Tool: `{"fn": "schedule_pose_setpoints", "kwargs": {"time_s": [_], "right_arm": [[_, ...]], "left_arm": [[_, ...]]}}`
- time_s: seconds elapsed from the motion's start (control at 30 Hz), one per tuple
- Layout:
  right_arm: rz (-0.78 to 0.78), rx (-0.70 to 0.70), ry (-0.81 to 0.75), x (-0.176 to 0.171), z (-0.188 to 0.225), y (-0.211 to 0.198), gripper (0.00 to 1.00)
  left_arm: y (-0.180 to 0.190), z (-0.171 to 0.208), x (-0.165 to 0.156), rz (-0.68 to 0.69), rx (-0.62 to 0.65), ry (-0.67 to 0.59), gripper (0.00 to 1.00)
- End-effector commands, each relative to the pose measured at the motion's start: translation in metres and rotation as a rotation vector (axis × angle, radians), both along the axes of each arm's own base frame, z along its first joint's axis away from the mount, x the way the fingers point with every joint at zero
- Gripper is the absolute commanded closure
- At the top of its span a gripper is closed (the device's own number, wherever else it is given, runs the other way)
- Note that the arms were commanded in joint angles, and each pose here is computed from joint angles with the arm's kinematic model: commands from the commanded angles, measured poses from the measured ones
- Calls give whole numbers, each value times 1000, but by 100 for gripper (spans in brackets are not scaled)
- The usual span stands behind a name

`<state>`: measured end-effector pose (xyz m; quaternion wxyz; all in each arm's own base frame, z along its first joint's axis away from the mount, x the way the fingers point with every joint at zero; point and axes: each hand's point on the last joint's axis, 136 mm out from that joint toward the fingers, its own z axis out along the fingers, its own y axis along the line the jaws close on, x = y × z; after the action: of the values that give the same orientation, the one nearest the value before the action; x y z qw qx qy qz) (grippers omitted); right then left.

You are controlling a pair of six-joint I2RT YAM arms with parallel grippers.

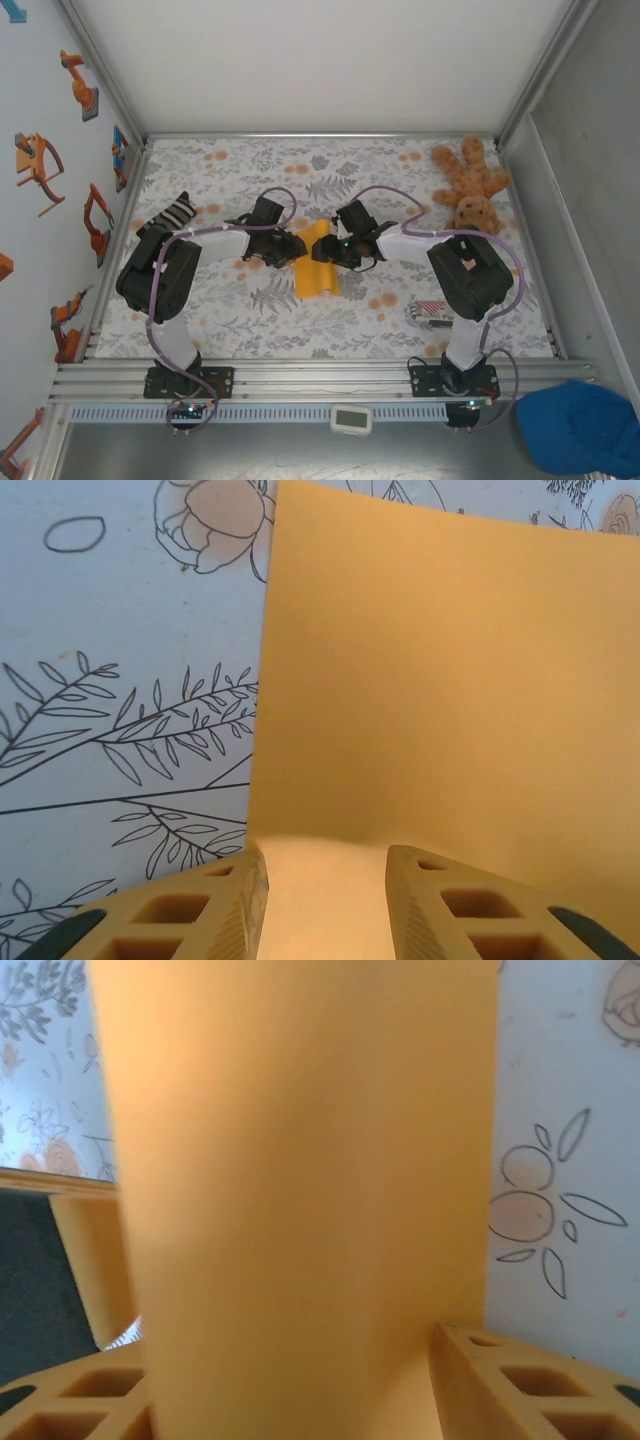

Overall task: Fold a paper plane with a square sheet of paper (pick it up from the middle)
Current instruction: First fold in half a square sheet of paper at the center of the table.

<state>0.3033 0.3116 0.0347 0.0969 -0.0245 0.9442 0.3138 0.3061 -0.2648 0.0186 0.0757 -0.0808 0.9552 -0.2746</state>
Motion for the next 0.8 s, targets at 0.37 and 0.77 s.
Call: {"fn": "schedule_pose_setpoints", "kwargs": {"time_s": [0.37,0.77], "right_arm": [[-74,72,-148,12,40,-5,74],[-95,320,-257,15,122,4,78]], "left_arm": [[29,27,4,93,-119,-20,55],[46,113,18,151,-394,-211,18]]}}
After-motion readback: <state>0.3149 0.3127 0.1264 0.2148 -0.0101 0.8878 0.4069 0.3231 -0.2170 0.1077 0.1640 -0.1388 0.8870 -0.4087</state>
